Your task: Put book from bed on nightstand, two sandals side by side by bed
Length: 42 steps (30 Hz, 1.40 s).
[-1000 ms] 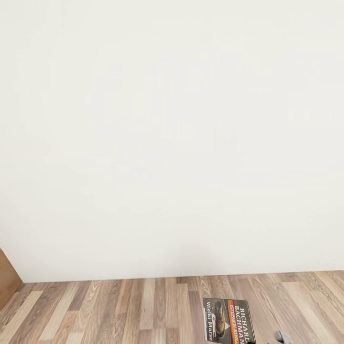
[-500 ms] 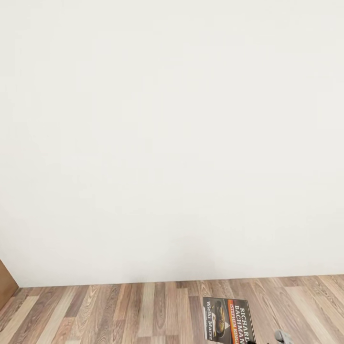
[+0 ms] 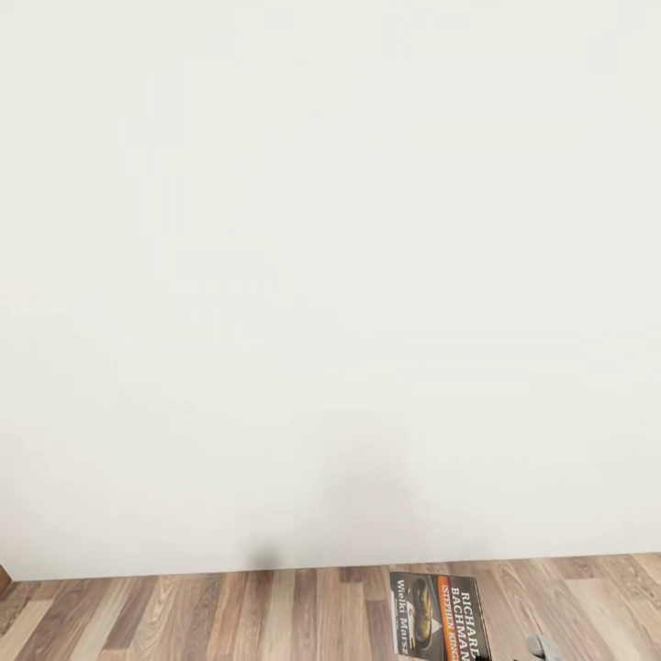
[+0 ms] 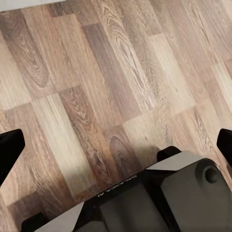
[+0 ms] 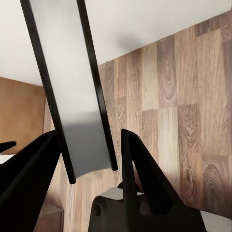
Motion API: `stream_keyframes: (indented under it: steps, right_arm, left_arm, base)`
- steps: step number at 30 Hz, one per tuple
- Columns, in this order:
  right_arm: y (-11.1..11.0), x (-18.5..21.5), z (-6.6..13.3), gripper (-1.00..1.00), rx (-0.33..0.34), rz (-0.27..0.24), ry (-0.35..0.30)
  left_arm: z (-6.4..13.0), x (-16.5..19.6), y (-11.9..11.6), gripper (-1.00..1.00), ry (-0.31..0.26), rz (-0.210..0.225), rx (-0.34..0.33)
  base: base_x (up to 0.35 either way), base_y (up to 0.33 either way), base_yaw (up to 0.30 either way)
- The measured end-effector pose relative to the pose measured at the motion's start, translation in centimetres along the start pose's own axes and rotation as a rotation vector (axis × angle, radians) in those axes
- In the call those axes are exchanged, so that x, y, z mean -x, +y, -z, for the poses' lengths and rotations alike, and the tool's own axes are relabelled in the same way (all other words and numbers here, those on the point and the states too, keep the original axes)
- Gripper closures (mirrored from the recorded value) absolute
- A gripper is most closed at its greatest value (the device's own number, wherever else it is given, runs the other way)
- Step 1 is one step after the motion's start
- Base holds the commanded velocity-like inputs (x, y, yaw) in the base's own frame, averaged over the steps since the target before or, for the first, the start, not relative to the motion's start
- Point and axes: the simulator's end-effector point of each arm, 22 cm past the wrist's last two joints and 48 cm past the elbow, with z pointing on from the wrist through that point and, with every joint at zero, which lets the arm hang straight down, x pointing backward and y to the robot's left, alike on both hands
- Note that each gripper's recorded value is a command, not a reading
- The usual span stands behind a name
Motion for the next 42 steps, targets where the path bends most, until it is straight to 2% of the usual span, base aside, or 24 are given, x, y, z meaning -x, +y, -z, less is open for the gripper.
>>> stream_keyframes:
  steps: [18,42]
  right_arm:
    - [0.02,0.02,-0.01,1.00,0.001,0.000,0.000]
    - [0.05,0.10,-0.01,1.00,0.002,-0.001,-0.003]
  left_arm:
    - [-0.01,0.00,0.02,-1.00,0.000,0.000,0.000]
    - [-0.02,0.03,-0.04,-1.00,-0.001,0.000,-0.001]
  base:
    - [0.315,0.000,0.000]
    - [0.036,0.000,-0.172]
